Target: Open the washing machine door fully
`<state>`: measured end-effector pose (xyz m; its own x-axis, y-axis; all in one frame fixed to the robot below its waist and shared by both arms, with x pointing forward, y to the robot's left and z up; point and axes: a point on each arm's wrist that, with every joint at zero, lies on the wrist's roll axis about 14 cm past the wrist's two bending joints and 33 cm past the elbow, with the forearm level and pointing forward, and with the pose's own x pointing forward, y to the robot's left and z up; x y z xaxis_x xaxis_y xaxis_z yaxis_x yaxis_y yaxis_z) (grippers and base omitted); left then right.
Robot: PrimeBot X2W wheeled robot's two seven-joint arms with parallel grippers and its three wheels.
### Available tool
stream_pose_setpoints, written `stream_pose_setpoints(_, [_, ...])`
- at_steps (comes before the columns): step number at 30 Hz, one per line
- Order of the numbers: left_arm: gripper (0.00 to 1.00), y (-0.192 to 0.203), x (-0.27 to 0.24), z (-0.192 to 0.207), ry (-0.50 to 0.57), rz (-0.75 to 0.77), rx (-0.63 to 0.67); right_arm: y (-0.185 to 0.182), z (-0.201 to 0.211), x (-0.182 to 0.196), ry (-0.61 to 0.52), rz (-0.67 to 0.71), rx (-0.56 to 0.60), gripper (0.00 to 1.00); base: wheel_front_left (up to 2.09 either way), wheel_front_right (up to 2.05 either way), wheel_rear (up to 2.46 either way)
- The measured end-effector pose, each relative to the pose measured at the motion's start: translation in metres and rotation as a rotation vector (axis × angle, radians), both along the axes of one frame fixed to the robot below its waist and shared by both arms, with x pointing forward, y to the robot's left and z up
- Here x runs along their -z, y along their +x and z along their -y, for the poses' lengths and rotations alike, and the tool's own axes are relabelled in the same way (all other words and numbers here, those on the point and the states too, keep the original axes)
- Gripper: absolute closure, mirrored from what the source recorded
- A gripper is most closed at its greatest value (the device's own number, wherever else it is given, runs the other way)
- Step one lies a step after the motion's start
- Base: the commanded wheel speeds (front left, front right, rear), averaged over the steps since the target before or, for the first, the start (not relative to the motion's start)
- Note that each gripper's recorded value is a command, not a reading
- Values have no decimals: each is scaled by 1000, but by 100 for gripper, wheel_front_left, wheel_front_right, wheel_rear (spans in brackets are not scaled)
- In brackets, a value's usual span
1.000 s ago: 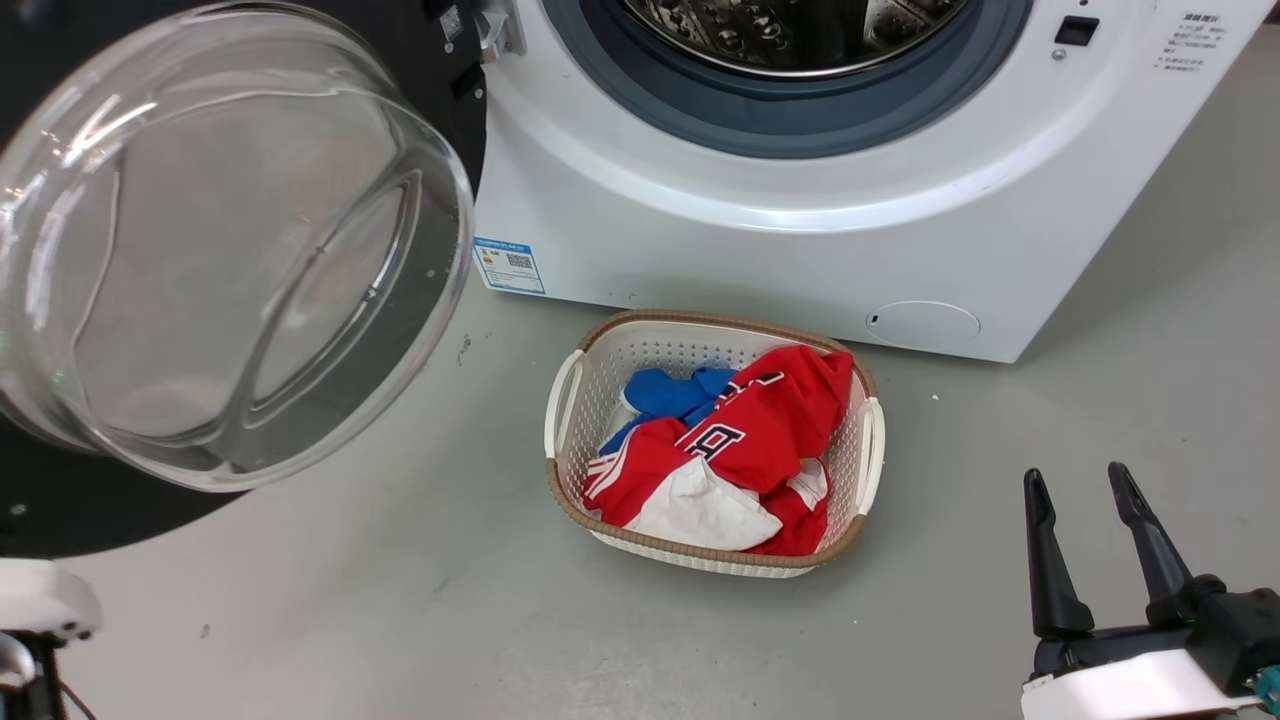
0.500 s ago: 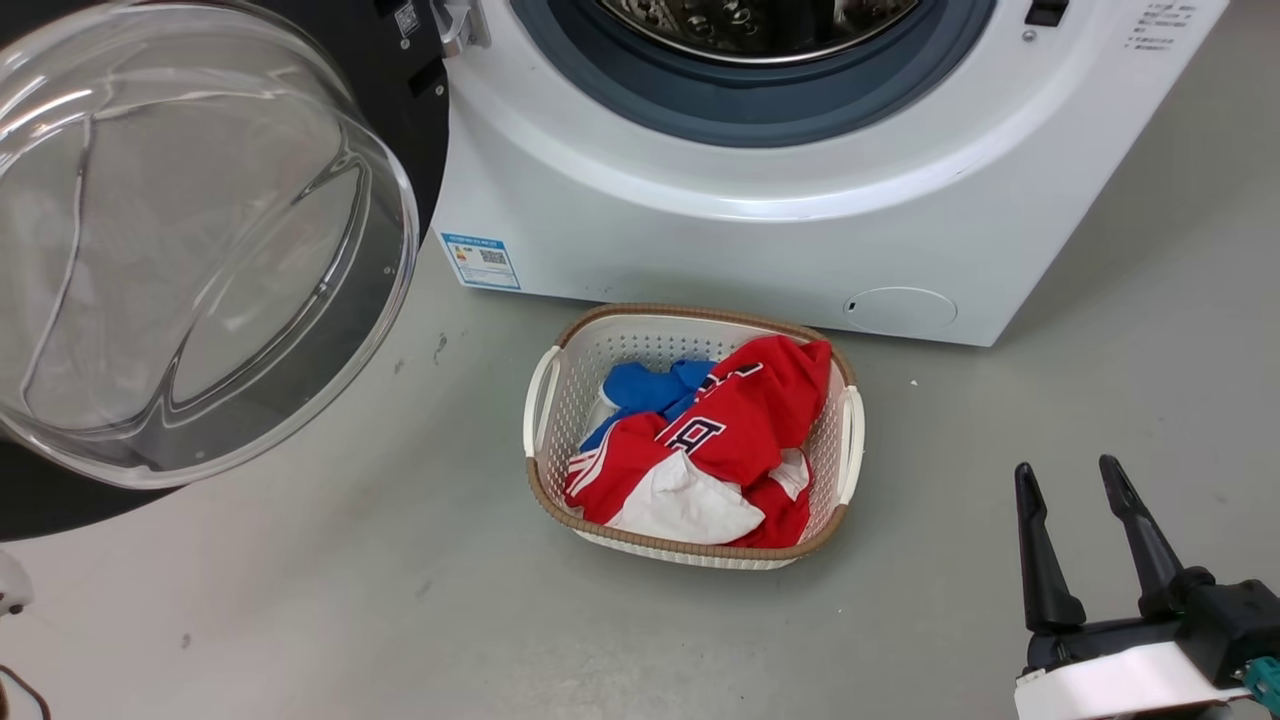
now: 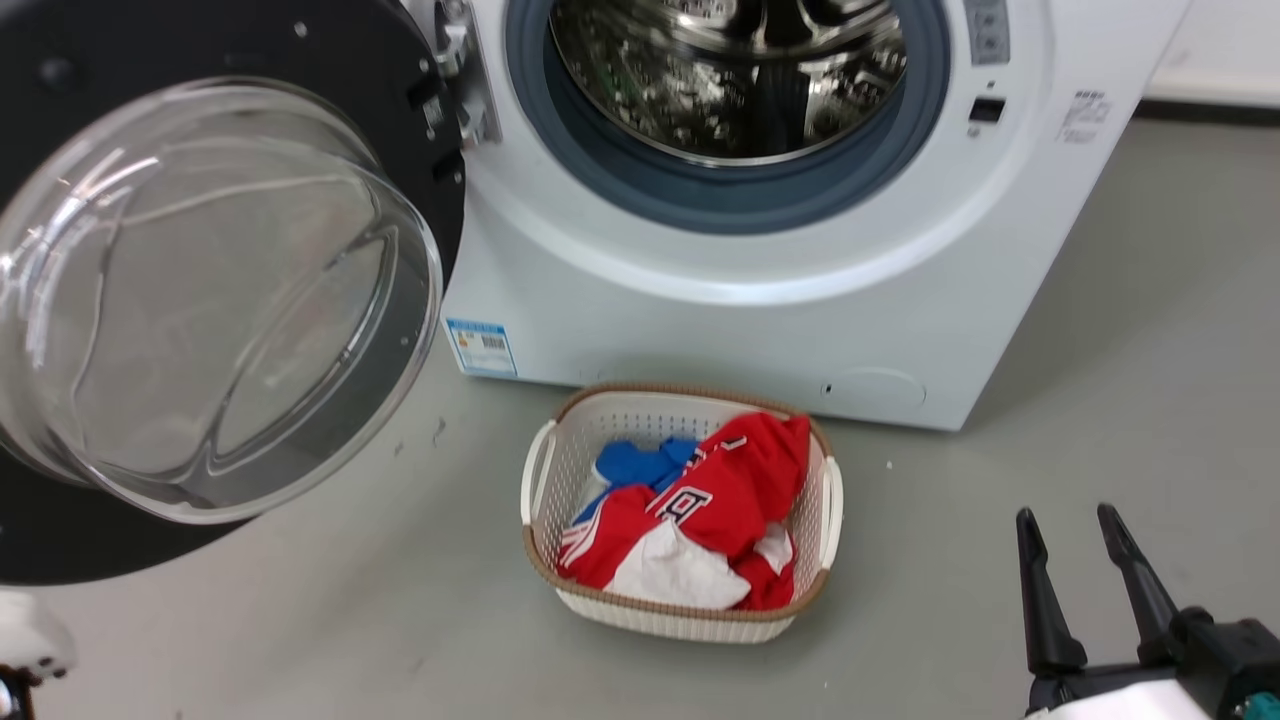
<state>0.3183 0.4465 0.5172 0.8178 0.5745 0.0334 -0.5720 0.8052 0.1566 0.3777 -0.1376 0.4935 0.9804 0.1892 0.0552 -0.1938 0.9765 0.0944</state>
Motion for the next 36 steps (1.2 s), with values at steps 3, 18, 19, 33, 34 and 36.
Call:
stream_pose_setpoints(3, [100,-6,-11,15,34,35,39,-10,3,-4,3,9,7,0,0,0,0])
stream_pose_setpoints(18, [0,-2,-43,140,100,180,320,-25,9,-37,-4,110,23,0,0,0,0])
stream_pose_setpoints(19, [0,-1,-44,146,98,188,335,-25,10,-39,-5,115,24,0,0,0,0])
stream_pose_setpoints(33, [0,15,-14,229,-23,144,552,-38,30,-45,-19,138,88,0,0,0,0])
stream_pose_setpoints(34, [0,16,-11,232,-35,139,560,-40,31,-45,-19,136,93,0,0,0,0])
stream_pose_setpoints(36, [0,17,-7,240,-48,129,579,-43,34,-44,-19,132,101,0,0,0,0])
